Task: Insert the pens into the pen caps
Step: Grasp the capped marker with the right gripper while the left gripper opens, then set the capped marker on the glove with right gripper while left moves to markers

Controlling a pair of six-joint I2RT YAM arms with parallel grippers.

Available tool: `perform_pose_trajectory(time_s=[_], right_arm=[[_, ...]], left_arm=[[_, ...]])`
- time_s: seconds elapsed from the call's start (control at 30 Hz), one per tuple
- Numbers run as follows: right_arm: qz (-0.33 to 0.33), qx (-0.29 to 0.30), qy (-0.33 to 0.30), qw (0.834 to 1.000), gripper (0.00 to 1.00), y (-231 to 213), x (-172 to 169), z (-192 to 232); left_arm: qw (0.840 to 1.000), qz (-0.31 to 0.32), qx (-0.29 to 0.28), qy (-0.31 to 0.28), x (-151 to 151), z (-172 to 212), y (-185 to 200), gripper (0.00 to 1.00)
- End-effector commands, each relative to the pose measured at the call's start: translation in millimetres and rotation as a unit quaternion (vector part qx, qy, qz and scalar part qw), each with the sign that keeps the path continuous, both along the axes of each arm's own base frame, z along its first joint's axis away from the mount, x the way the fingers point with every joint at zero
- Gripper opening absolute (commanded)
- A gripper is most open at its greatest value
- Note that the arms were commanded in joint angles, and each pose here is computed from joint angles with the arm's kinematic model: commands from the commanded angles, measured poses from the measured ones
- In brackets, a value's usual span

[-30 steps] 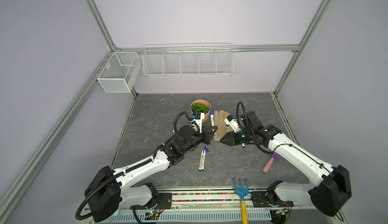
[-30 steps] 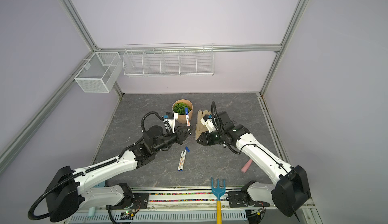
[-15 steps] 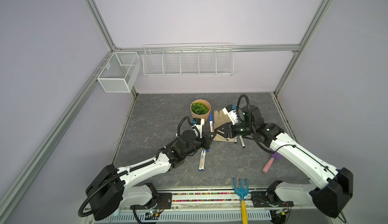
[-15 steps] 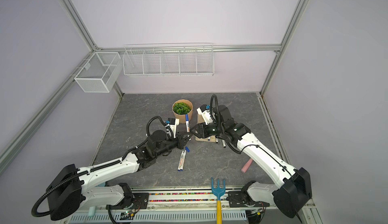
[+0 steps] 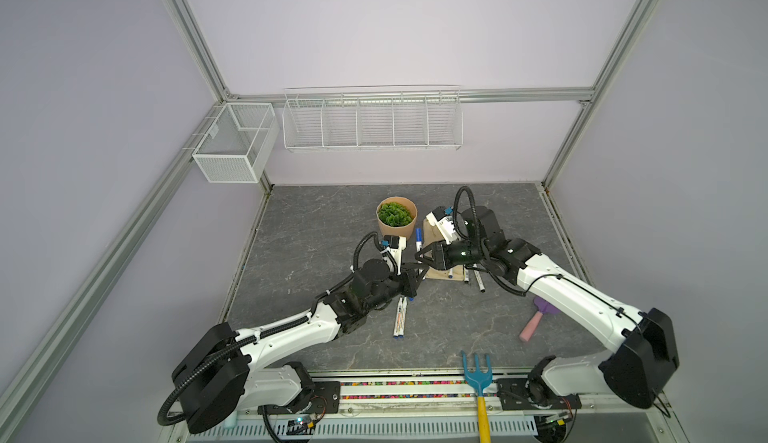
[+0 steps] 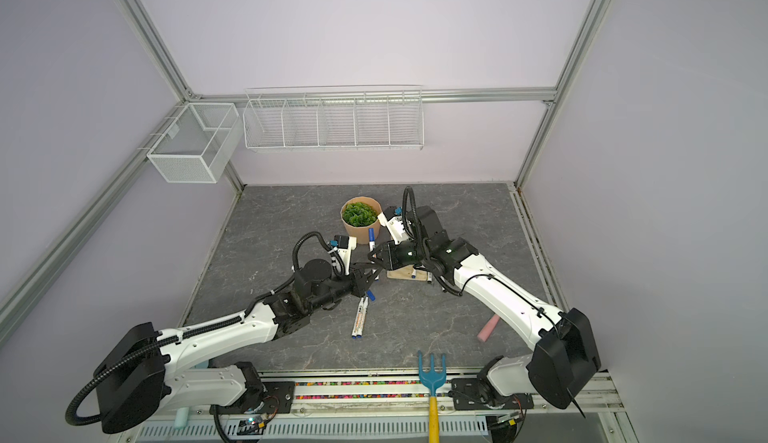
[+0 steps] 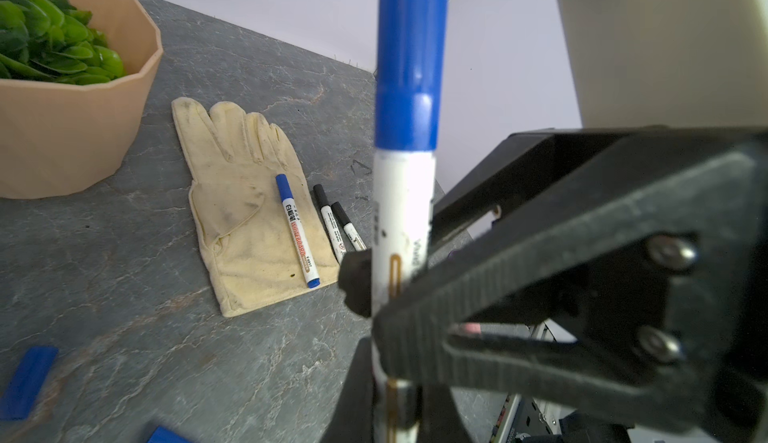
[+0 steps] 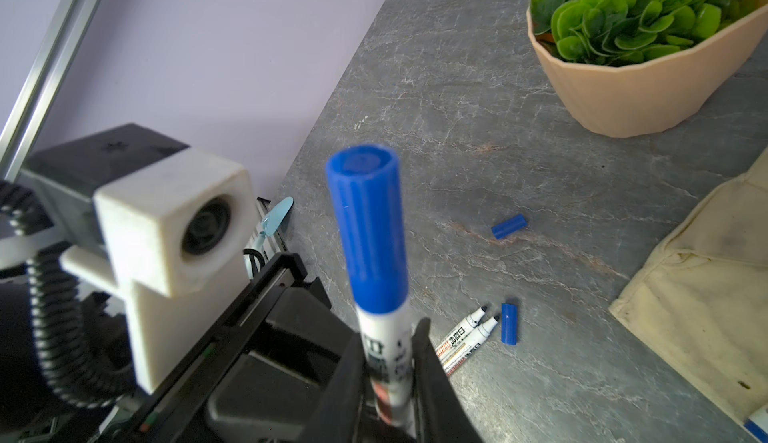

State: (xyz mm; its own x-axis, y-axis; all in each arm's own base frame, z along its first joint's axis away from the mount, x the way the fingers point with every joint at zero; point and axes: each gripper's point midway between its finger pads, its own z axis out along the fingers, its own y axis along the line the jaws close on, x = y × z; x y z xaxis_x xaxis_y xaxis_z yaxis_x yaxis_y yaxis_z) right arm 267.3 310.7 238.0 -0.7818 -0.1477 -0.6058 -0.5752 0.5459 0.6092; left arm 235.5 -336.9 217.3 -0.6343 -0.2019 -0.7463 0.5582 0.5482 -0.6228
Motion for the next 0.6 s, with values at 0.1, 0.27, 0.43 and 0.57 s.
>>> perform_pose_trajectory(time_s=[0.1,0.27,0.43,0.57], right_arm=[[-0.04,-0.017,0.001,0.999,0.15,-6,17,-11],[-0.148,-0.111,0.046,0.982,0.13,-53,50,-55],[-0.223,-0.184,0.113,0.951,0.13,-98,72,-110],[-0.254,-0.224,0.133,0.931,0.15,-117,90,-139]], left_arm=[[1.0,0.011,0.006,0.002,-1,-6,6,0.21],[0.998,0.031,0.043,0.03,-3,-31,21,0.58],[0.989,0.102,0.088,0.065,-2,-63,57,0.69],[0.974,0.153,0.142,0.086,-3,-85,89,0.69]])
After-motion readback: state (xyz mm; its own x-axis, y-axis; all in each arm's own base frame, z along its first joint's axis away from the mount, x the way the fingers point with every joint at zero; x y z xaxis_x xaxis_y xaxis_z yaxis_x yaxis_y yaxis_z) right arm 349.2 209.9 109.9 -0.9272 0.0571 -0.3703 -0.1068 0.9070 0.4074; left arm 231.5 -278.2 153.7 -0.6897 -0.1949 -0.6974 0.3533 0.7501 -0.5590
